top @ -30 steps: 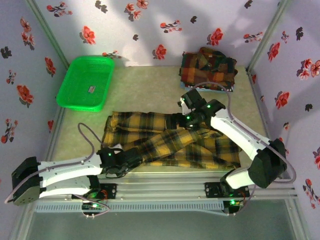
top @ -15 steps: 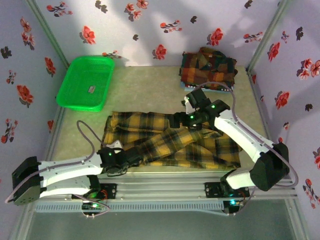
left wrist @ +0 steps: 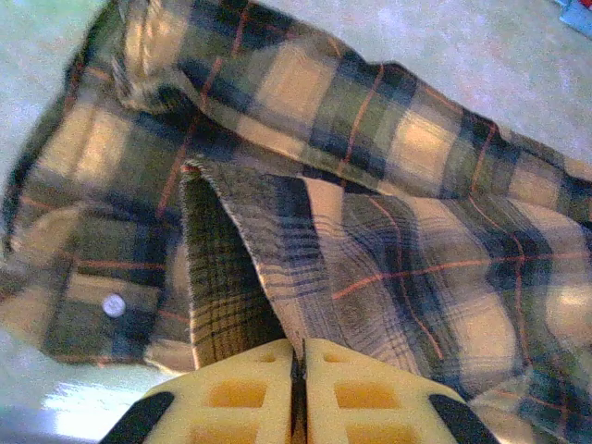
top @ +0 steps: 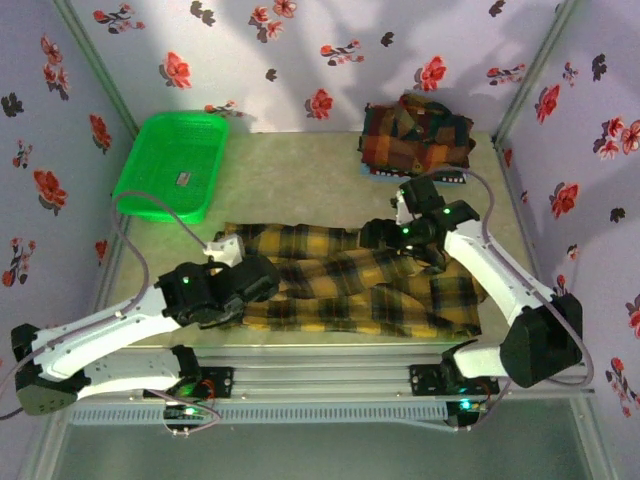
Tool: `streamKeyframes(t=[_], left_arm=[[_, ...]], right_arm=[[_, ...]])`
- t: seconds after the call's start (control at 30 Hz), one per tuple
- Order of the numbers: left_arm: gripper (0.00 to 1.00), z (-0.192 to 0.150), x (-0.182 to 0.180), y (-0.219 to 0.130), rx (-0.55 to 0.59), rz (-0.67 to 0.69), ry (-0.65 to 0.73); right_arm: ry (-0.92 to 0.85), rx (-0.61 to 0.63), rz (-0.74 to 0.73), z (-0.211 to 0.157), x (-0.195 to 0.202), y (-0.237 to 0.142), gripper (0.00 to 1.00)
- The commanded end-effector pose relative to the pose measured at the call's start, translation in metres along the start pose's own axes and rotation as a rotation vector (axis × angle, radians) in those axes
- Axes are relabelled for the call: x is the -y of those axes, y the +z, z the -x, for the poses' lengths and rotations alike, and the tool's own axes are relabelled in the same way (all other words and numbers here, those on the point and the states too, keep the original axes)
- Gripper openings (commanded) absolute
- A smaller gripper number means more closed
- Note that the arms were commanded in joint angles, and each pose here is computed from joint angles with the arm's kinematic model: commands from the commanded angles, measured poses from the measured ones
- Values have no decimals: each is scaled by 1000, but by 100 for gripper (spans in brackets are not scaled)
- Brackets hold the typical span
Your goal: Fold and stack the long sleeve shirts
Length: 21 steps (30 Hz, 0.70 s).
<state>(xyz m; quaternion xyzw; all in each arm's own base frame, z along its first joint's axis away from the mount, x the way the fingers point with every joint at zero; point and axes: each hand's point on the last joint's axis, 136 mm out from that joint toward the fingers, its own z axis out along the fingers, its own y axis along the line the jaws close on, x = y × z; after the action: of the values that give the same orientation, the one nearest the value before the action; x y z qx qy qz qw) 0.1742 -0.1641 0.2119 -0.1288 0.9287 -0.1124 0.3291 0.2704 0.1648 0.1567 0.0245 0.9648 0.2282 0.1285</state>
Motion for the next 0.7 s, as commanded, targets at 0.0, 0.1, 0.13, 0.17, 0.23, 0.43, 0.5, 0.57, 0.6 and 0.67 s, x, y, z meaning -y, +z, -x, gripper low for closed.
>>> streamKeyframes(t=[0.0,0.1,0.13,0.17,0.23,0.43,0.5,0.57,0.6,0.67], left_arm=[[11,24,-14,0,84,53,204],[11,39,-8,3,118,46,266],[11,44,-8,4,126,54,285],[11,48,-7,5,134,56,304],[11,58,-3,7,153,52,338],[11,72,20,25,156,-25,371],[11,76,29,30,162,-42,397],[11,81,35,33,165,-52,421],[11,85,39,34,171,-60,431],[11,93,45,34,183,-79,451]], right_arm=[[32,48,-31,9,19,-3,99],[70,62,-61,14,36,1,99],[83,65,-60,15,40,3,99],[93,65,-63,15,44,5,99],[115,63,-76,15,52,10,99],[149,39,-93,5,66,27,99],[164,38,-105,2,74,32,99],[179,34,-114,-1,82,38,99],[187,36,-120,-2,86,40,99],[206,41,-131,-3,93,45,99]])
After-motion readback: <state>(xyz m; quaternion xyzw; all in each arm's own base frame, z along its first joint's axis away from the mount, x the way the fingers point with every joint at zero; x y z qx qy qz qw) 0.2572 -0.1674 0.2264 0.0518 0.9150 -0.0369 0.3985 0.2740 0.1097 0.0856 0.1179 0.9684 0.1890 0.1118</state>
